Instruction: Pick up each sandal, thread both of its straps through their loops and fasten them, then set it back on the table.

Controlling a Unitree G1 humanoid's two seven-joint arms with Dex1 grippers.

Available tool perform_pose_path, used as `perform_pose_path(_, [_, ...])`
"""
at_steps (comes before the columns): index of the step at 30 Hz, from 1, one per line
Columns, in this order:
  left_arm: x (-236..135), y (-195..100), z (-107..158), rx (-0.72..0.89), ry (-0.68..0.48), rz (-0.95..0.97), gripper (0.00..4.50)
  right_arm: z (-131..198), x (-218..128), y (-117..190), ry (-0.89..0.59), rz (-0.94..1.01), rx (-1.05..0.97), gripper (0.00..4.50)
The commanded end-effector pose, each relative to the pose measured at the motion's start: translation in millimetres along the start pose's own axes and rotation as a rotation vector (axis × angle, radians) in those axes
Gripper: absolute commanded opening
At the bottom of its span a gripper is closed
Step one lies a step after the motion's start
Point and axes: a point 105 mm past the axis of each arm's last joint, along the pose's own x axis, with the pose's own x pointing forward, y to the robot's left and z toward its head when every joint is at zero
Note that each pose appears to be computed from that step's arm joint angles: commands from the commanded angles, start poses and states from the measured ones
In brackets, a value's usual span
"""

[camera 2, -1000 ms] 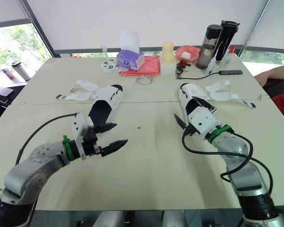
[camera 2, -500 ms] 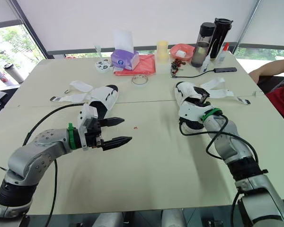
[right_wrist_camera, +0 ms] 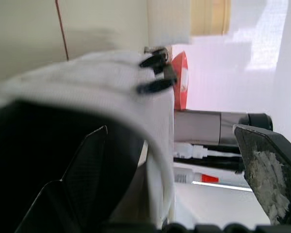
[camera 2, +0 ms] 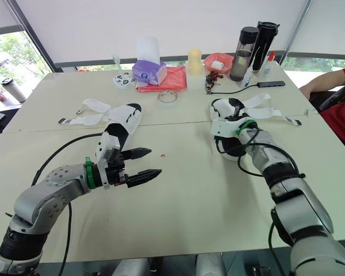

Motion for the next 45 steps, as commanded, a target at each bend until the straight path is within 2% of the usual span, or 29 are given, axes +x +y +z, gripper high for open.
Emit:
perform_pose_path(1, [-0.6, -4.8, 10.2, 0.024, -0.041, 0.004, 4.5, 2.6, 8.6, -14.0, -0.002, -0.046, -0.018, 3.91])
perform_pose_path(2, [-0.8, -4.4, 10.5, 0.021, -0.045, 0.009, 4.5, 3.4, 10.0, -14.2, -0.004, -0.047, -0.021, 3.64])
perform_pose_path(7, [-1.3, -4.7, 11.4, 0.02, -0.049, 0.016, 4.5, -0.4, 12.2, -11.7, 0.009, -0.034, -0.043, 0.92])
perform_pose_path(9, [-1.8, -4.1, 11.8, 0.02, -0.052, 0.02, 4.5, -3.0, 12.4, -11.1, 0.019, -0.031, -0.052, 0.03])
perform_pose_path(14, [-1.5, -3.5, 13.6, 0.018, -0.06, 0.019, 4.5, -8.4, 11.7, -14.5, 0.033, -0.046, -0.061, 0.03])
perform_pose_path(17, [-0.8, -3.6, 13.5, 0.02, -0.057, 0.012, 4.5, 0.7, 7.0, -27.0, -0.06, -0.107, -0.077, 0.03])
perform_pose_path(22, [-2.7, -4.0, 11.4, 0.025, -0.037, -0.015, 4.5, 34.1, -18.2, -37.0, -0.35, -0.141, -0.112, 0.03])
perform_pose_path(27, [-6.9, 3.1, 12.7, 0.037, -0.017, -0.03, 4.5, 87.8, -93.3, -13.7, -0.854, -0.027, -0.217, 0.03])
perform_pose_path(32, [-7.0, 4.6, 15.9, 0.038, -0.016, -0.046, 4.5, 102.5, -133.4, 3.6, -1.094, 0.019, -0.297, 0.03])
perform_pose_path(45, [-4.1, 5.1, 16.1, 0.002, -0.025, -0.047, 4.5, 117.4, -117.7, 7.7, -1.309, -0.145, -0.573, 0.03])
